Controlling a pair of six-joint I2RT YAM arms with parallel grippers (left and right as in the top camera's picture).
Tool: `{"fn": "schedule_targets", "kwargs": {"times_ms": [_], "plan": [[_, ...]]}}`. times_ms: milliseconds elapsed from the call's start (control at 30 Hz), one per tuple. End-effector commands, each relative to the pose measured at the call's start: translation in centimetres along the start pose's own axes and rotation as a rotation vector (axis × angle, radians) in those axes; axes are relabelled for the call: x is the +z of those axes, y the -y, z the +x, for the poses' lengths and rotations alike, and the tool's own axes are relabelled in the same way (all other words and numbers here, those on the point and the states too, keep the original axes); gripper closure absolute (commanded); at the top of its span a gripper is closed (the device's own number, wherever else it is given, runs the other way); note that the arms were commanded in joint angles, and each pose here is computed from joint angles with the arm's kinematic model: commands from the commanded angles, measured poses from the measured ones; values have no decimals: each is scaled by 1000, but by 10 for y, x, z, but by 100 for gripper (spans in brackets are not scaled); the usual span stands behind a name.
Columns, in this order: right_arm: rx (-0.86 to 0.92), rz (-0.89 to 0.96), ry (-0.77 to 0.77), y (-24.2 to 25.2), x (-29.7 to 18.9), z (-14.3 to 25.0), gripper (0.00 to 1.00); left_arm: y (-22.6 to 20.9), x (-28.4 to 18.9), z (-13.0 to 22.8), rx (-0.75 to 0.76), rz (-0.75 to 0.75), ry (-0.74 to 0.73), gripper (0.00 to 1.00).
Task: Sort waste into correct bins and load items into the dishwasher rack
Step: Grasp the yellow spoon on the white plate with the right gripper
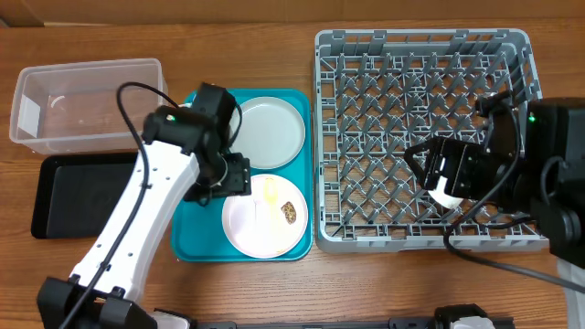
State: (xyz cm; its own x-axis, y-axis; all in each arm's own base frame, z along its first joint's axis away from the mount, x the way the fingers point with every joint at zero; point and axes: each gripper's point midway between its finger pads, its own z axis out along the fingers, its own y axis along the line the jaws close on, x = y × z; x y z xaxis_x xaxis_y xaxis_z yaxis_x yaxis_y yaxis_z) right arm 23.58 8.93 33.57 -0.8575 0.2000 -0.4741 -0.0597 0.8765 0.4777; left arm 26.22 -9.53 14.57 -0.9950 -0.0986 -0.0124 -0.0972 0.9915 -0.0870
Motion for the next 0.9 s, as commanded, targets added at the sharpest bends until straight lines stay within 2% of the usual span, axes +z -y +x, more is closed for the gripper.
{"fn": "schedule_targets", "kwargs": {"times_ms": [0,67,167,300,333,467,667,700,733,867], "plan": [[-16,-11,-6,-3,1,1,12,8,17,12,-9,14,-40,28],[-49,-24,-16,-7,1,4,14,0,20,13,-30,-29,-38,31],[-83,-58,-68,-19,7,14,18,-18,11,7,-78,-101,-1,29],[-141,-57,-157,-38,31,31,25,-39,-29,-8,-175,-89,60,23],[-149,-7,-198,-48,64,38,30,-57,-67,-19,-239,-76,132,21],[-199,17,-280,-71,118,61,31,-81,-120,-27,-313,-45,264,17],[-219,205,-363,-75,203,100,36,-79,-167,-6,-327,28,364,7],[-218,236,-375,-74,217,107,39,-79,-172,-2,-326,33,383,0],[-218,258,-387,-72,228,113,42,-79,-177,1,-325,37,401,0],[-239,293,-466,-69,270,140,45,-79,-192,14,-320,55,465,0]]}}
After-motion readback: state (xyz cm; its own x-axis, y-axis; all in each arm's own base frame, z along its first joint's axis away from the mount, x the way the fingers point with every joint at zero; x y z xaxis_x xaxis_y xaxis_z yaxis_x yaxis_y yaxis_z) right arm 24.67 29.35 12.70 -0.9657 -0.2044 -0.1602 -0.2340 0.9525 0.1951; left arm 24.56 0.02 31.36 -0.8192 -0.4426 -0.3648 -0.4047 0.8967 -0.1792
